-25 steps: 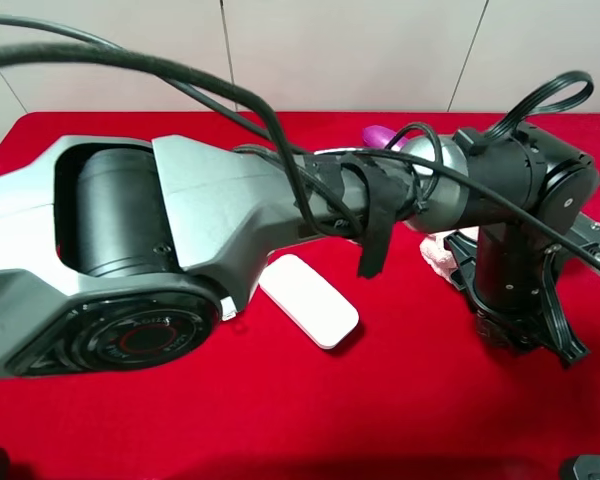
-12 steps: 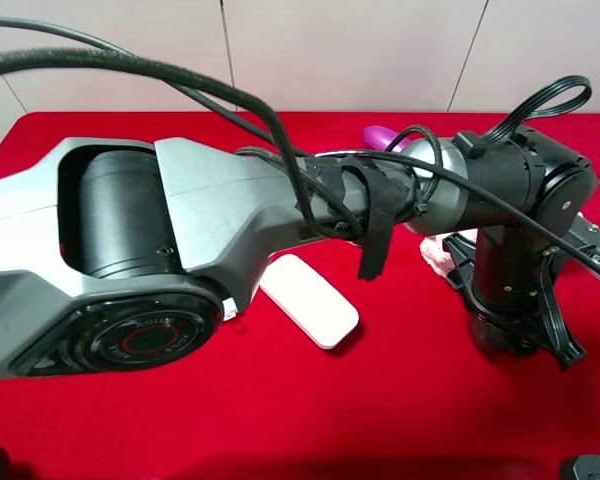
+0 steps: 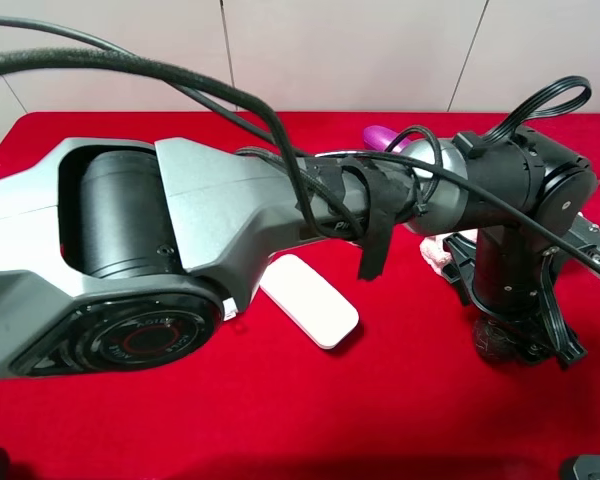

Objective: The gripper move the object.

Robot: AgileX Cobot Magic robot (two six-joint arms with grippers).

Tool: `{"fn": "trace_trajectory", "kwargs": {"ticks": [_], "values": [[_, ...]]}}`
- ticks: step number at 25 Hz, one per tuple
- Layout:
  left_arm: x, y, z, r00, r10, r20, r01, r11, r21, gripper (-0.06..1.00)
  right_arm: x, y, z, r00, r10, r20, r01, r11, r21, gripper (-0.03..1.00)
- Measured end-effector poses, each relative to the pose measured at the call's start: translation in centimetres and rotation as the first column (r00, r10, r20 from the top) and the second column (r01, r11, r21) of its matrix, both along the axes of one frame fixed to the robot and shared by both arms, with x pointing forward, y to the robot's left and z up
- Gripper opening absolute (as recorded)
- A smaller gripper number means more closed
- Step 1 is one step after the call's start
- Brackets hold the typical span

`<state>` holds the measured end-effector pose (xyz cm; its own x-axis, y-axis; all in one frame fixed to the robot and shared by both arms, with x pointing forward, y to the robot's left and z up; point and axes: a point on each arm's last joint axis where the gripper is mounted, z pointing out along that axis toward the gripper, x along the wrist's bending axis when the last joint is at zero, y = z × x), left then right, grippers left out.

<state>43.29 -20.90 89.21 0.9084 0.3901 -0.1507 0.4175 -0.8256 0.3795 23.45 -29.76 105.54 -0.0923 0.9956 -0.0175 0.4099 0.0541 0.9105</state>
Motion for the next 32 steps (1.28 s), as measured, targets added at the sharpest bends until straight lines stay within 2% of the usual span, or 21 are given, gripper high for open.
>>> {"fn": "trace_trajectory", "kwargs": {"ticks": [7, 17, 25, 32], "values": [[0.2, -0.3, 2.2, 1.000, -0.013, 0.016, 0.013, 1.000, -0.009, 0.80, 0.0, 0.0, 0.0, 1.000, 0.000, 0.000, 0.000, 1.000, 0.000, 0.69], [0.7, 0.2, 5.9, 0.998, 0.007, 0.066, -0.010, 0.999, 0.043, 0.82, 0.0, 0.0, 0.0, 1.000, 0.000, 0.000, 0.000, 1.000, 0.000, 0.69], [1.6, 0.4, 7.6, 0.996, 0.042, 0.080, -0.042, 0.999, 0.000, 0.83, 0.0, 0.0, 0.0, 1.000, 0.000, 0.000, 0.000, 1.000, 0.000, 0.69], [2.8, 1.5, 10.7, 0.990, 0.073, 0.118, -0.068, 0.997, -0.046, 0.86, 0.0, 0.0, 0.0, 1.000, 0.000, 0.000, 0.000, 1.000, 0.000, 0.69]]}}
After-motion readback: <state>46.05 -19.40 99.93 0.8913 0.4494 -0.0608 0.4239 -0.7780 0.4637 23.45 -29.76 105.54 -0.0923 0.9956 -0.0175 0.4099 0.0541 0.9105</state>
